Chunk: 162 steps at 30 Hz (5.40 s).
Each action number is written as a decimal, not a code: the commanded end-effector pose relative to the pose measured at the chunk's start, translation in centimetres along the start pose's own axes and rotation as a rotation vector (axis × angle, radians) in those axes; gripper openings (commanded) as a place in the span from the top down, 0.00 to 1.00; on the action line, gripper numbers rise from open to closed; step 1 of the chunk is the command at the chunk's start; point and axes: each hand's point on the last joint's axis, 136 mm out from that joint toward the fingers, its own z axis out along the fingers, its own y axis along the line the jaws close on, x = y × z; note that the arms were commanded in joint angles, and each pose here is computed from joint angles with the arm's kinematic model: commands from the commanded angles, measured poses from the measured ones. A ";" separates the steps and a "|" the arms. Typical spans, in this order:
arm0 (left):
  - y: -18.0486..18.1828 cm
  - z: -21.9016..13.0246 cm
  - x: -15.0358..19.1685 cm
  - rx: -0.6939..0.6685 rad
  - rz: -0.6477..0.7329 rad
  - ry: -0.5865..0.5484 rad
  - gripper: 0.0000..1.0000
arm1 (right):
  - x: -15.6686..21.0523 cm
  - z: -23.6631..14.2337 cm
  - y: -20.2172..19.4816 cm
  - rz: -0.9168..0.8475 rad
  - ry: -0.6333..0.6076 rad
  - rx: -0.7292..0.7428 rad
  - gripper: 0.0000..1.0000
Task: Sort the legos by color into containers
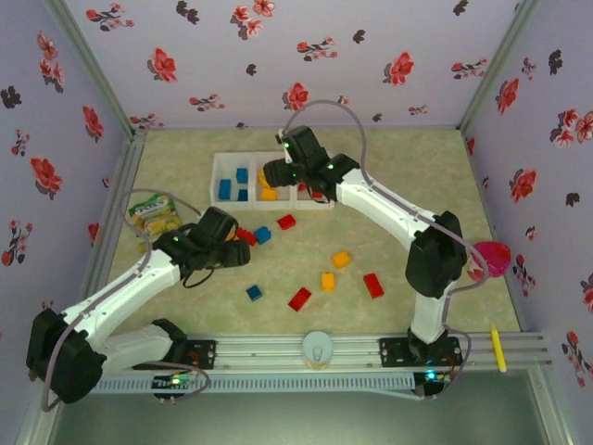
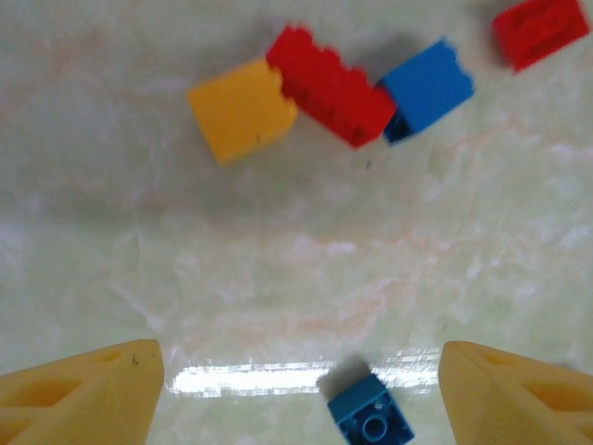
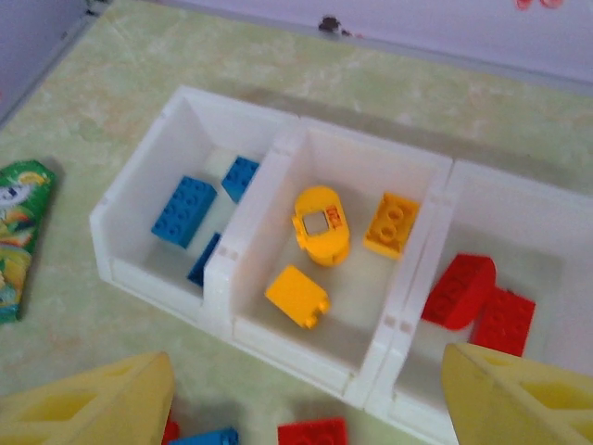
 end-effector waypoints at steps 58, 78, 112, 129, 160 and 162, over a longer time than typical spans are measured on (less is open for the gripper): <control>-4.1 3.9 2.5 -0.041 -0.087 0.106 0.73 | 7.1 -3.2 -5.1 0.095 0.060 0.094 0.24; -0.1 6.5 -21.5 -0.089 -0.085 -0.177 0.74 | 12.0 -5.7 -6.9 0.163 0.104 0.139 0.24; -0.6 -2.2 -19.5 0.034 -0.016 -0.247 0.39 | 23.0 -14.7 -11.4 0.162 0.463 0.324 0.23; 0.2 -3.8 -16.1 0.042 -0.076 -0.262 0.35 | 31.7 -13.1 -12.3 0.382 0.628 0.407 0.26; 0.7 -4.3 -15.2 0.029 -0.069 -0.248 0.36 | 33.7 -10.6 -13.2 0.403 0.687 0.396 0.67; 0.7 -4.6 -15.2 0.033 -0.069 -0.254 0.36 | 32.8 -10.8 -13.2 0.397 0.667 0.391 0.69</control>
